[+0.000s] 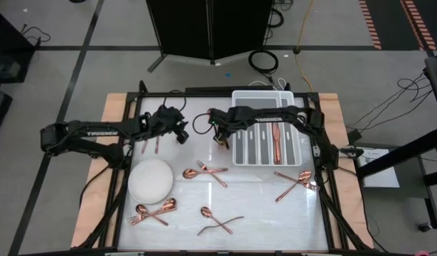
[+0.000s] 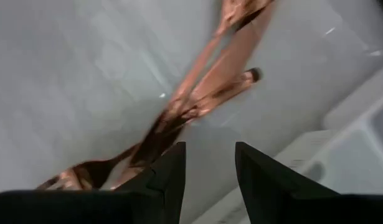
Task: Sort silverware
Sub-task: Put the bronze knife into the silverware tray
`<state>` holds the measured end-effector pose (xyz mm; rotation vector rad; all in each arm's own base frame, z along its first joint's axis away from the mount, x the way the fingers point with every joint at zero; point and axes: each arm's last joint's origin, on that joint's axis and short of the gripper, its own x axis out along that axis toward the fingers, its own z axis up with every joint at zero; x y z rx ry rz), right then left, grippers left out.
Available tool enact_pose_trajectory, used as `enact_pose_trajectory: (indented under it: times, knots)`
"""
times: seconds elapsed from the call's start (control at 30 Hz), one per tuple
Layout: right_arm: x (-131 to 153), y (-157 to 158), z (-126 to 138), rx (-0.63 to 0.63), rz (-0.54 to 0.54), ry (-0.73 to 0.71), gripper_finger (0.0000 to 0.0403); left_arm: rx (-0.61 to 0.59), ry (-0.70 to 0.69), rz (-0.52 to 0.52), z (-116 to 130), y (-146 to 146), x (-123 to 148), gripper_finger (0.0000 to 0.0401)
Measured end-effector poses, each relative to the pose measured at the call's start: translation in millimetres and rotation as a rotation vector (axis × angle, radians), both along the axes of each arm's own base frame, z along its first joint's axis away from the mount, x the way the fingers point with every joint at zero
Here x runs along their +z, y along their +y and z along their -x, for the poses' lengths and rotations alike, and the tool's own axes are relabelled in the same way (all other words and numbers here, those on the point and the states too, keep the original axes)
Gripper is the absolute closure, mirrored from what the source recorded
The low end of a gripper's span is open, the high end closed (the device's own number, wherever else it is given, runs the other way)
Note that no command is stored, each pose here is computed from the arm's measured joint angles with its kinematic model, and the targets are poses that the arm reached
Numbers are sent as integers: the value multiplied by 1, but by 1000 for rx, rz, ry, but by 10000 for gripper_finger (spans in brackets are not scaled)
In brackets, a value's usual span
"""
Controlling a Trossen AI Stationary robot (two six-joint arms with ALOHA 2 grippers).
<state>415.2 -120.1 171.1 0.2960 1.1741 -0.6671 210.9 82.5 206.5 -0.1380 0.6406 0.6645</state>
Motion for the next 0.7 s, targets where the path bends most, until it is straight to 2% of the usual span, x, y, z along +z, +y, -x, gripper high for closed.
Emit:
enact_pose_trajectory:
  times: [0.43,0.7]
  knots:
    - [-19,9,-7,-7,6,34,274,52,9,-14,6,14,0,273]
    - [-22,20,-12,22,8,27,274,37,4,-3,5,13,0,273]
